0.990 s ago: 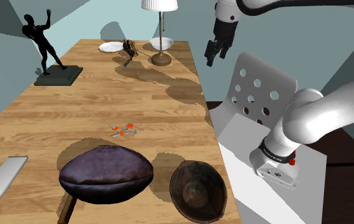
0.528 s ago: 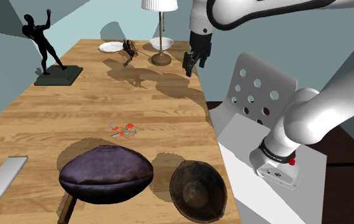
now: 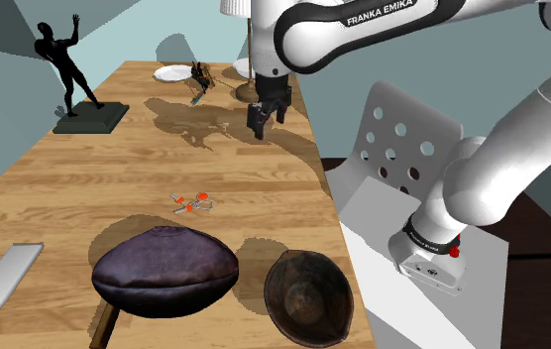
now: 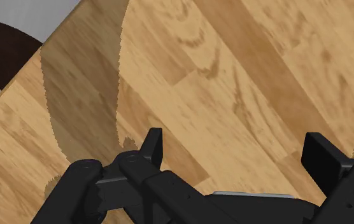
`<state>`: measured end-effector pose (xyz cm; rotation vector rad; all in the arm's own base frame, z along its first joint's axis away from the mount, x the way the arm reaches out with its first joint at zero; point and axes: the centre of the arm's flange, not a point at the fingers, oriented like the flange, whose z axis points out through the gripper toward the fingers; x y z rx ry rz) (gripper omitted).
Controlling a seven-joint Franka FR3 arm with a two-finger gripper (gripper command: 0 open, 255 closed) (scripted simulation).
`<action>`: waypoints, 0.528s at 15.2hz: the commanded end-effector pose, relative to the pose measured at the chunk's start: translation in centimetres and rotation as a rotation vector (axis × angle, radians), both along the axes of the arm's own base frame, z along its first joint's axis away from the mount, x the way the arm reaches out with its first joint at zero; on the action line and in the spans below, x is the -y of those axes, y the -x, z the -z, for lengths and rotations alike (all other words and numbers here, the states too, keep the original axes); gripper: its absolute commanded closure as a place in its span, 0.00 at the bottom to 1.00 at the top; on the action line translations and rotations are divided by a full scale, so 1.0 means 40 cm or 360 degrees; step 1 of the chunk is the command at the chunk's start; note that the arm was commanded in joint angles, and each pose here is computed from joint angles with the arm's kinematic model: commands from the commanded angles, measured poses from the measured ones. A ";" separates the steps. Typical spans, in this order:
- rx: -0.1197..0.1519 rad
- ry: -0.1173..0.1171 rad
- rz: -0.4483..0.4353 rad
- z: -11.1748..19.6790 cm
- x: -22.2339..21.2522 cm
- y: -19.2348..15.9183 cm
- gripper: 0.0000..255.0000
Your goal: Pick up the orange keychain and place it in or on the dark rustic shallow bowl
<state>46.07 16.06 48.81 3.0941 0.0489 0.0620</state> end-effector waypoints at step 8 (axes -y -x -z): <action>-0.0036 -0.0012 -0.0123 0.115 -0.233 -0.143 0.00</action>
